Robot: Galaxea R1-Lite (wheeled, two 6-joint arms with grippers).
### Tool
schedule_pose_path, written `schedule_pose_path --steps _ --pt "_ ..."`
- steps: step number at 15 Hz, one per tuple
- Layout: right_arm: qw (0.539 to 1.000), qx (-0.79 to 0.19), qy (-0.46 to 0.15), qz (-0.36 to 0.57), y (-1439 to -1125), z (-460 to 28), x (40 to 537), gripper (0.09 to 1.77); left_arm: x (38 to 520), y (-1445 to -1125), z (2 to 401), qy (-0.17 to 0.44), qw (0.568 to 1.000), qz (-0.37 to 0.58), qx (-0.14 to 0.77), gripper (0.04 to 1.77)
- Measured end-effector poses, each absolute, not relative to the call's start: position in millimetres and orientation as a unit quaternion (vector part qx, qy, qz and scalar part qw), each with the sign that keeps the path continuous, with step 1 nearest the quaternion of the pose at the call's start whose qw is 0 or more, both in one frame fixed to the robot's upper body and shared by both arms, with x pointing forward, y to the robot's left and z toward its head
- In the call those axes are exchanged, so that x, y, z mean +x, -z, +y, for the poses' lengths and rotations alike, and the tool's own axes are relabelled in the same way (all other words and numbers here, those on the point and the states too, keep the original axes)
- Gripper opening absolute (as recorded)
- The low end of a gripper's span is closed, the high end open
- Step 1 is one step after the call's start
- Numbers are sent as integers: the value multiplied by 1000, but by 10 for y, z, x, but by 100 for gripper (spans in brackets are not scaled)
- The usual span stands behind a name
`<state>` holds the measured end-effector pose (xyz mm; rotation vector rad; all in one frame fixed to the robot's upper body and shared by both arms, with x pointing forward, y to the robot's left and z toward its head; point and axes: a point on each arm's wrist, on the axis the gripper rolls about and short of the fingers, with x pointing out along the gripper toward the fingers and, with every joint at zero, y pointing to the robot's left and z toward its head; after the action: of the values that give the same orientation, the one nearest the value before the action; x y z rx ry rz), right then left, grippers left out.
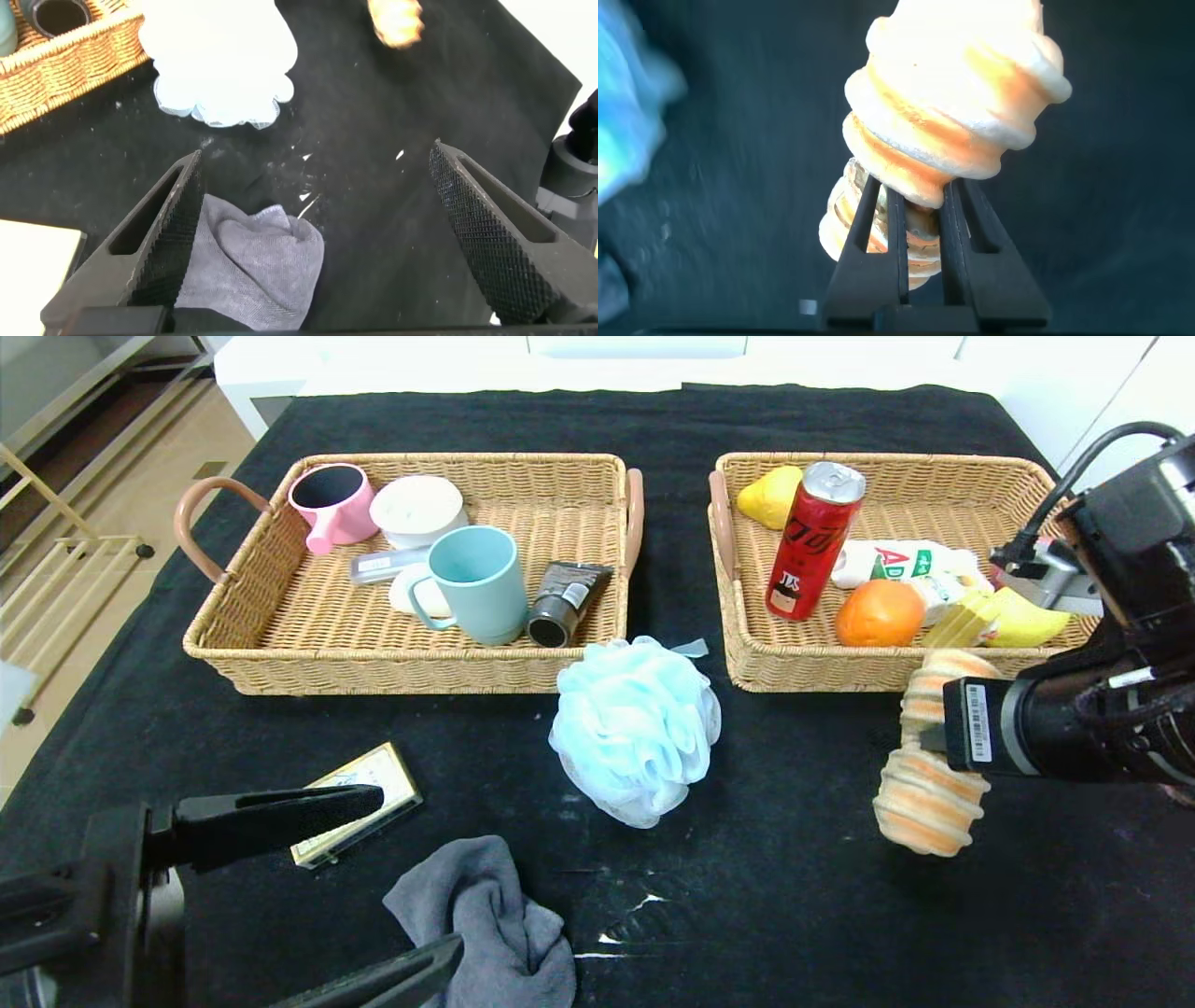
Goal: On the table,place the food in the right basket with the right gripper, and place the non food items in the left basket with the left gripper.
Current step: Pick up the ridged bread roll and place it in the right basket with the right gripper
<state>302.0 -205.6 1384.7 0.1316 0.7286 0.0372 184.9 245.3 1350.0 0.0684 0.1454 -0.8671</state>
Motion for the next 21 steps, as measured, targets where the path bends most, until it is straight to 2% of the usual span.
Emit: schedule_pose_path --steps 5,16,21 --pt "961 27 -5 274 -14026 -2159 3116 32 1841 -13510 2459 421 904 67 32 172" --pt "996 35 41 77 -14349 -2171 3475 31 1832 -13518 2468 421 904 64 32 172" --pt "995 41 71 50 -14367 -2218 3654 31 1824 -13527 2475 421 905 61 31 172"
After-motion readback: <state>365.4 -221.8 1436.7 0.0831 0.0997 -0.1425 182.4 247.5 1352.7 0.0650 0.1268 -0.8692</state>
